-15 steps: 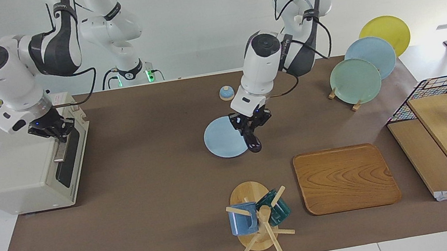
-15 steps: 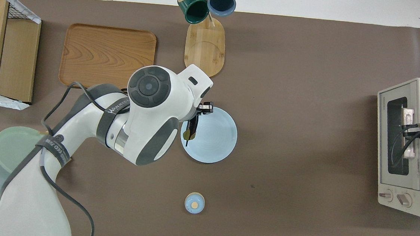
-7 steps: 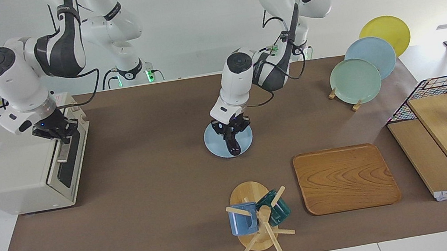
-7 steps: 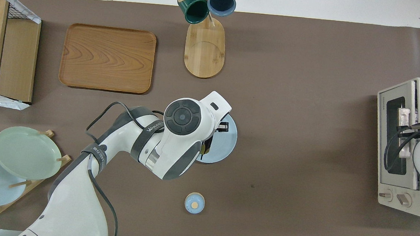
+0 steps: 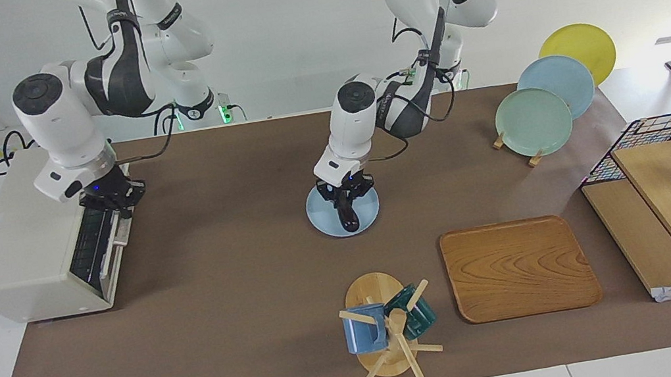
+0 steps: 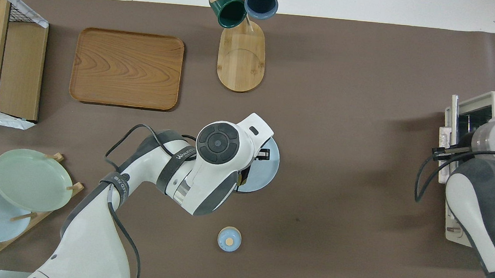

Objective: Put eggplant into oven
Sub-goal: 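Pull the oven door open with the right gripper while the left gripper withdraws, then move the right gripper to the plate and grasp the eggplant, then carry the eggplant with the right gripper into the open oven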

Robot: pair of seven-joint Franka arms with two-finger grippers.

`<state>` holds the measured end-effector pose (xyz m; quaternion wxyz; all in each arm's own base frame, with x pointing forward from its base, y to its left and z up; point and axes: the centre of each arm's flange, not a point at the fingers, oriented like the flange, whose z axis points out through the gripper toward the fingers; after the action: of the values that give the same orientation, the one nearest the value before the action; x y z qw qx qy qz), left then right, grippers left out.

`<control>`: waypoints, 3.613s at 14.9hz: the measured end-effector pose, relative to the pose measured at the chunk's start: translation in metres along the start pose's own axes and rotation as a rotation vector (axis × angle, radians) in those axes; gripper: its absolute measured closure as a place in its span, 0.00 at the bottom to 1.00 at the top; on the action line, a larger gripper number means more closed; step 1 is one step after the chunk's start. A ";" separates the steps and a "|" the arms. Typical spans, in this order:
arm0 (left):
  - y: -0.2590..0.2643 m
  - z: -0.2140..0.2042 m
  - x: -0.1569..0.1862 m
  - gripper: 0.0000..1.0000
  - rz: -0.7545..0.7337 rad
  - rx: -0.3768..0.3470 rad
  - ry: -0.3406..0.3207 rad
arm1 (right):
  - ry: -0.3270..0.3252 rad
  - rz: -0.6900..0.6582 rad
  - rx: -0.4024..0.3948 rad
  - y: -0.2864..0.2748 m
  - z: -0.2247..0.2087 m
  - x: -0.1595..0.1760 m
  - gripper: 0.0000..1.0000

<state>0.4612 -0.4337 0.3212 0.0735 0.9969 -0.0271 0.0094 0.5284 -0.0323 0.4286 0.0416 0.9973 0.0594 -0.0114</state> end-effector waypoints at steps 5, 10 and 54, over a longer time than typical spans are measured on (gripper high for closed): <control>-0.009 -0.014 0.009 0.00 -0.019 -0.006 0.020 | 0.049 -0.025 0.016 -0.048 0.066 0.005 0.99; -0.058 -0.077 0.047 0.00 -0.047 0.007 0.021 | 0.037 -0.006 0.025 -0.060 0.113 0.010 0.99; -0.292 -0.310 0.071 0.00 0.025 0.129 -0.089 | 0.019 0.092 -0.234 -0.482 0.043 0.029 0.97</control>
<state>0.5433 -0.1031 0.5867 0.0078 0.9986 -0.0419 -0.0323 0.4989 0.4441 0.3455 0.1578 0.9873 0.0149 0.0067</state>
